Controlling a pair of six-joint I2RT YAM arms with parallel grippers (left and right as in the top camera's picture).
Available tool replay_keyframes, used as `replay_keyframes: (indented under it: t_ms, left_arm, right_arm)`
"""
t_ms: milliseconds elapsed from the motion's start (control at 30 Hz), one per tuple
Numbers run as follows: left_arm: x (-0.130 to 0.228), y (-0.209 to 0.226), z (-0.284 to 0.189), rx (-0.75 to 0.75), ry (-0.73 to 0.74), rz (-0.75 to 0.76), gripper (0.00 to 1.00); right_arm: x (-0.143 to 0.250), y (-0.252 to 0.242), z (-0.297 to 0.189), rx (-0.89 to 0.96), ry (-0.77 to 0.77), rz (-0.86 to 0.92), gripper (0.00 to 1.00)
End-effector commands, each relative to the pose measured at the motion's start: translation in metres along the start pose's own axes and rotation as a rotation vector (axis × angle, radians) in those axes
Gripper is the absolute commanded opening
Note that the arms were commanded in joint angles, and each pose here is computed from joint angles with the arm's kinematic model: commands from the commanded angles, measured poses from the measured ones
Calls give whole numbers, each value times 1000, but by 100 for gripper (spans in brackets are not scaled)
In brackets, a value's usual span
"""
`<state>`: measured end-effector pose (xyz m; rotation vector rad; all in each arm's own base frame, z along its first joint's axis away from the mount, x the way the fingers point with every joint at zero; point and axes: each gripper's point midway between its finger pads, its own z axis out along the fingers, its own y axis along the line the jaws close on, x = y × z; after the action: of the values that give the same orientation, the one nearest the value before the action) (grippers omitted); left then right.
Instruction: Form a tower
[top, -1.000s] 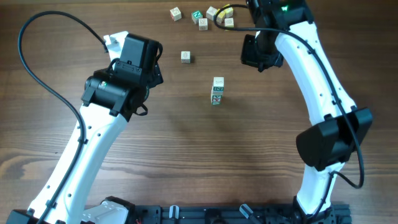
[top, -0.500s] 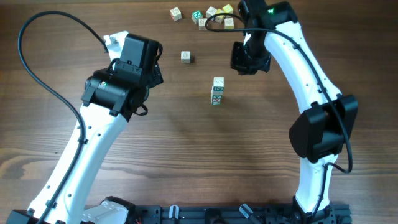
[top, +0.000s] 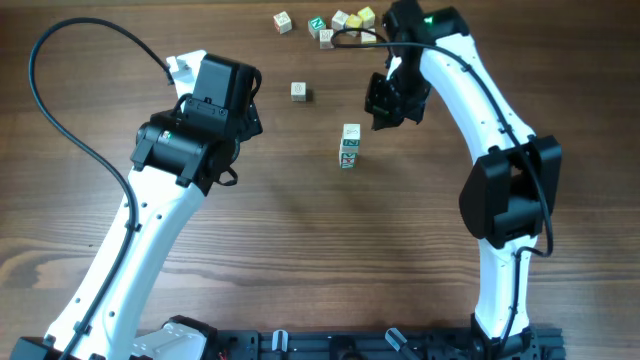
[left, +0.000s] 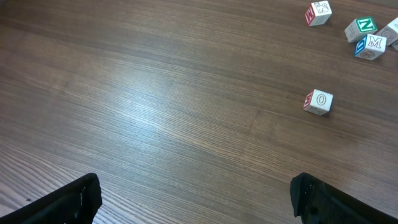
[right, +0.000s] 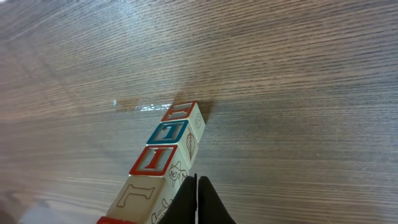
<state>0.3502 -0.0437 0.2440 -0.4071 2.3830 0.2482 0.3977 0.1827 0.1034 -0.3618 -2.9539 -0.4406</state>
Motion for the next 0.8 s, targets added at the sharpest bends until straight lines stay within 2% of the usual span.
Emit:
replay_keyframes:
  t_ms: [0, 467, 767]
  left_arm:
    - [-2, 2, -1, -2, -7, 4, 100]
    - [-2, 2, -1, -2, -7, 4, 100]
    - [-2, 2, -1, -1, -7, 4, 100]
  right_arm:
    - [5, 5, 8, -23, 41, 4, 4]
    - [7, 0, 17, -4, 75, 20, 4]
    - [13, 7, 25, -56, 134, 18, 4]
